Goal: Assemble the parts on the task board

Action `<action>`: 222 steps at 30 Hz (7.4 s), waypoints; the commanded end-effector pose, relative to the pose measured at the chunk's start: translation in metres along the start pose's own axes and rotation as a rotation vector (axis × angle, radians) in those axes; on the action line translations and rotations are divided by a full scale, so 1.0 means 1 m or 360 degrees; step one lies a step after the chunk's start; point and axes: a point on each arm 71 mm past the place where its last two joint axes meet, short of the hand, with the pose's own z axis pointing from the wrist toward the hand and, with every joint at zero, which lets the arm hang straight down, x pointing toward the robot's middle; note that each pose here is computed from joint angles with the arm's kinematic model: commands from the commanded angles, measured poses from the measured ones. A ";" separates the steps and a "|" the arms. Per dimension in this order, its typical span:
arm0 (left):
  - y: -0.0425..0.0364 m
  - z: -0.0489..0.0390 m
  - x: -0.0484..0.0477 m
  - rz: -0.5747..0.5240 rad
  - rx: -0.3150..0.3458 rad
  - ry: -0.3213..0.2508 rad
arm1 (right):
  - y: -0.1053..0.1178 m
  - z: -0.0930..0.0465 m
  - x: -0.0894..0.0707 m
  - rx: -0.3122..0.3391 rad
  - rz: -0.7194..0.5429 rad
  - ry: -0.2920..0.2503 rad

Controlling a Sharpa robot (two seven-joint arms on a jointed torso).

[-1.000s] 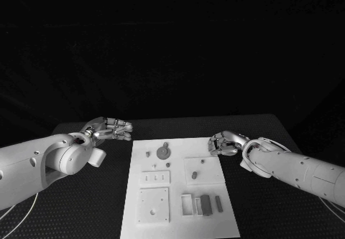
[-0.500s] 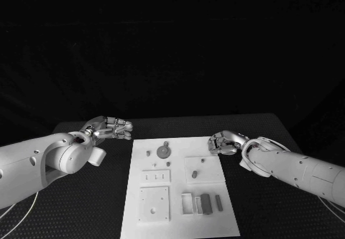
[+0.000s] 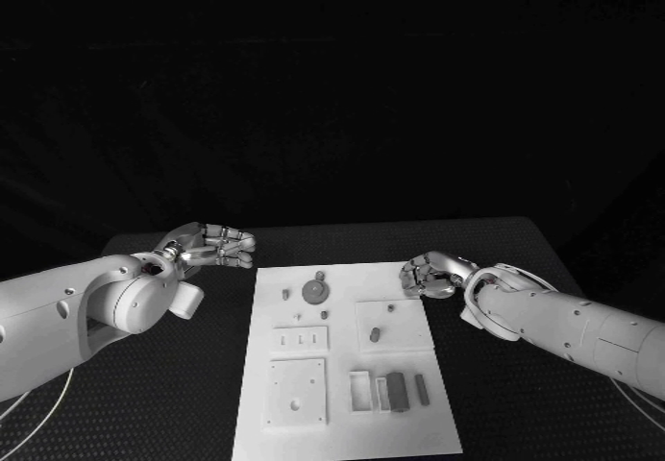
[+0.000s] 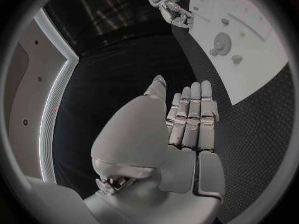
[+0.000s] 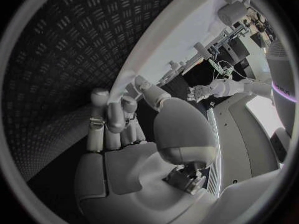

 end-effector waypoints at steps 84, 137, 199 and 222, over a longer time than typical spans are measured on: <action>0.0006 0.0184 0.1019 0.0432 -0.0382 0.0351 | 0.212 0.022 0.021 -0.0326 -0.0249 -0.0010; 0.0026 0.0171 0.1071 0.0392 -0.0464 0.0353 | 0.234 0.024 0.031 -0.0410 -0.0259 0.0049; 0.0129 0.0156 0.1014 0.0588 -0.0655 0.0450 | 0.179 0.019 -0.003 -0.0214 -0.0244 -0.0104; 0.0363 0.0272 0.1192 0.1238 -0.0904 0.0541 | 0.170 0.025 -0.064 -0.0161 -0.0154 -0.0336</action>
